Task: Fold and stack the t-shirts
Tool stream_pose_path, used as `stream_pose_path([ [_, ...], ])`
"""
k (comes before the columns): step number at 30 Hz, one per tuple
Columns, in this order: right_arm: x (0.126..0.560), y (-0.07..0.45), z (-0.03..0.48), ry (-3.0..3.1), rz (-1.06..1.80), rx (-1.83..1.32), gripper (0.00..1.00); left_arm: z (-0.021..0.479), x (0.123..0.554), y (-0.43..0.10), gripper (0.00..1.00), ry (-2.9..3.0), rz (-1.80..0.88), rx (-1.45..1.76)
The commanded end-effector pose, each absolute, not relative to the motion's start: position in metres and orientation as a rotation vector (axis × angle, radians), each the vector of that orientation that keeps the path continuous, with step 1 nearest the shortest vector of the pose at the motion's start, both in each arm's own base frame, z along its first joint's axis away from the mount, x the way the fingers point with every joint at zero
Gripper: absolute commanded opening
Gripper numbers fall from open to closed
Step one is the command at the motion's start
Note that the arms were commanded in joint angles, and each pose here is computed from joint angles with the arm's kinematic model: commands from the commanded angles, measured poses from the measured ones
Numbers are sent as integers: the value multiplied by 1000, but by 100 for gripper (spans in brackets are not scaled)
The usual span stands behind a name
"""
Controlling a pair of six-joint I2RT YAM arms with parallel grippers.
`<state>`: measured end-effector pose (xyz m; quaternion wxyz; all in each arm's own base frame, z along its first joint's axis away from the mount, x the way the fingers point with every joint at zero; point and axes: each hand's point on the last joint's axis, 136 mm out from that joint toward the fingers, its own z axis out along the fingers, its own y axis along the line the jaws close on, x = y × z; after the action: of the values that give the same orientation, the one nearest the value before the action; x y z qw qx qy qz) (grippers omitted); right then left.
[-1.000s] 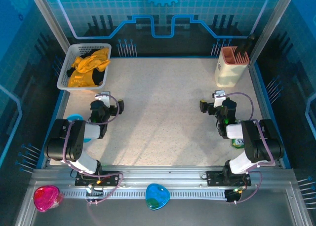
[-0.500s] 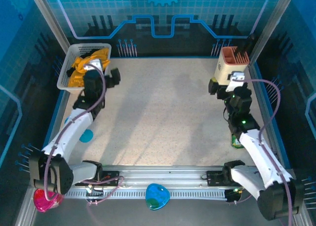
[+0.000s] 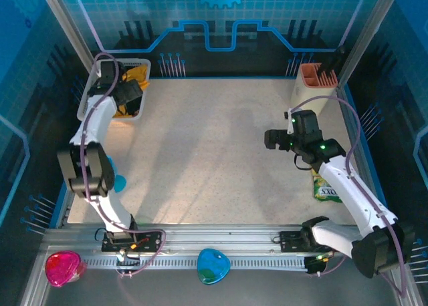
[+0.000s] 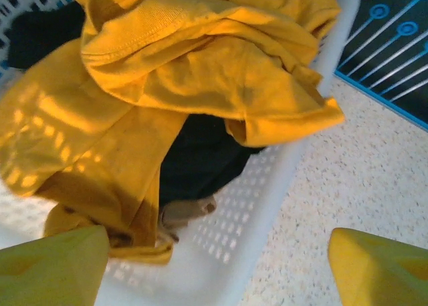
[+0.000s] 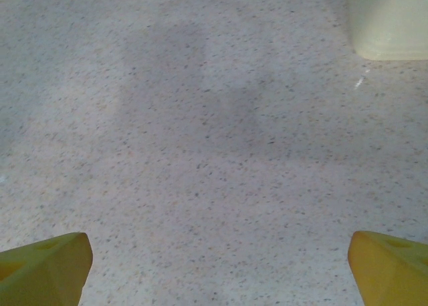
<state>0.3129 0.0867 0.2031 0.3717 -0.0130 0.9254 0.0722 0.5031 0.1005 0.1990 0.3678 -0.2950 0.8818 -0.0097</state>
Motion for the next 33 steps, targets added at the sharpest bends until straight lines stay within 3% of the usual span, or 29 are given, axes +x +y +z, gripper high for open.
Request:
stream_pose_path([
  [1,308,97,207,2393,224,-53,98,191,526,106,84,2266,-191,-812],
  [14,298,102,205,2427,233,-71,94,123,591,139,74,2200,-353,-929],
  [26,280,90,206,2429,201,-26,90,148,618,133,54,2024,-509,-930],
  [28,279,90,207,2427,204,-23,90,157,617,132,56,2012,-519,-917],
  [30,279,90,207,2424,205,-22,90,165,615,131,70,2001,-519,-902],
  [31,279,90,208,2422,206,-21,90,169,614,132,82,1995,-515,-897],
  [33,280,91,209,2422,210,-22,90,169,613,132,89,2002,-504,-893],
])
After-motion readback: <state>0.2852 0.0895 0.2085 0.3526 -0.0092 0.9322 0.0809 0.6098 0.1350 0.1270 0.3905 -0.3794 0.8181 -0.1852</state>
